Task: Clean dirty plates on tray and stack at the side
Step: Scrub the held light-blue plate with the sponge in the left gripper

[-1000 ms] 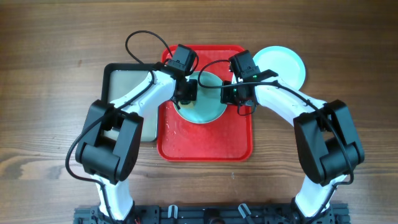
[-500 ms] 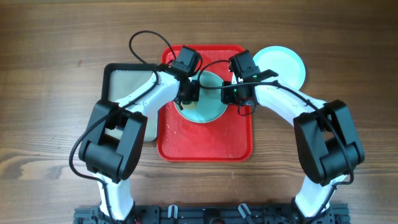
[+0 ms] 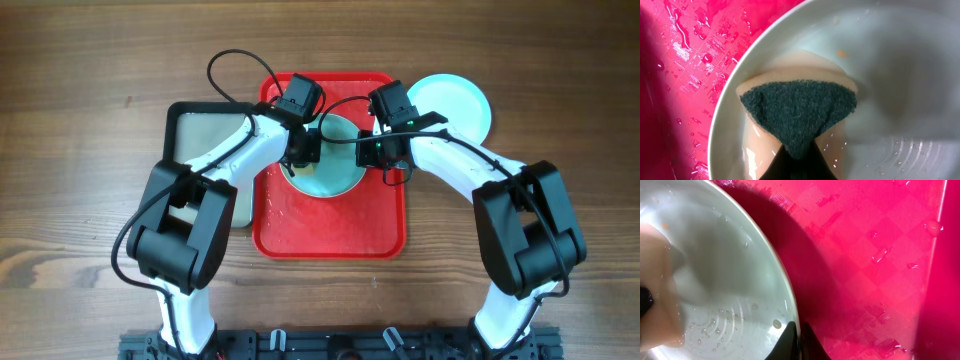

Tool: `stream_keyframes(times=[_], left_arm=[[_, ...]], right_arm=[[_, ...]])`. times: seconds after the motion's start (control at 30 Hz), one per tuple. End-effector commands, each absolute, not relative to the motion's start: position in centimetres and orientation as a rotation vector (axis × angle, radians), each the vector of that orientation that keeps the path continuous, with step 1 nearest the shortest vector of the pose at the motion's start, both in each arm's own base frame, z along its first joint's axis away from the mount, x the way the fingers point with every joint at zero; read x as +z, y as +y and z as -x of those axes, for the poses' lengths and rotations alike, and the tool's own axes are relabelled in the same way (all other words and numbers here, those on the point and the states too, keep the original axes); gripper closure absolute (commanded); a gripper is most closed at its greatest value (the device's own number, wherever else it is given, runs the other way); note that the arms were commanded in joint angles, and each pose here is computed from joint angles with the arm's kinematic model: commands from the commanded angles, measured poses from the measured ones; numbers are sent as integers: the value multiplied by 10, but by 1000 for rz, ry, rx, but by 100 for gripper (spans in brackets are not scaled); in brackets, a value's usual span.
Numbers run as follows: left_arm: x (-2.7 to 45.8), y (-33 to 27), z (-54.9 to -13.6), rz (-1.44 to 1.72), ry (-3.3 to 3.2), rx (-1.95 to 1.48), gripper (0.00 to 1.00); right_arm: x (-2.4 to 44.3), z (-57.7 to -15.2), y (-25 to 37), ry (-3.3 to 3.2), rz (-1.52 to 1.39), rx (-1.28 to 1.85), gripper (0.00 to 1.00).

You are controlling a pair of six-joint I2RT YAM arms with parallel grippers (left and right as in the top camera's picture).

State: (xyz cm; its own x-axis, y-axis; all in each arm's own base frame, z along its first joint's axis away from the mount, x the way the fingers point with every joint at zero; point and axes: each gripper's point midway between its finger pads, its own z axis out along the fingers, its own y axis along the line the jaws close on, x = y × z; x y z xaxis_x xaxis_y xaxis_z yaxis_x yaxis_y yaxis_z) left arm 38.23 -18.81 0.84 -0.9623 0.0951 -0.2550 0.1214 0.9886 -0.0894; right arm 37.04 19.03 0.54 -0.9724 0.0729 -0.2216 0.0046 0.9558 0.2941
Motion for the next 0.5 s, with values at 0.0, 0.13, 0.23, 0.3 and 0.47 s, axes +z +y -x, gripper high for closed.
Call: stream_keyframes(times=[0.0, 0.13, 0.23, 0.3, 0.47], left_arm=[[-21, -187, -367, -98, 2953, -131, 96], [-31, -188, -354, -36, 2990, -169, 96], [-30, -204, -347, -58, 3014, -294, 96], [-28, -217, -343, -76, 3021, -400, 96], [-24, -227, -339, -113, 3027, -491, 96]], right_arm=[[12, -371, 189, 2858, -46, 420, 96], [12, -371, 189, 2858, -46, 420, 96], [13, -370, 190, 2860, -37, 429, 96], [14, -370, 194, 2855, 0, 460, 96], [14, -370, 194, 2855, 0, 460, 96]])
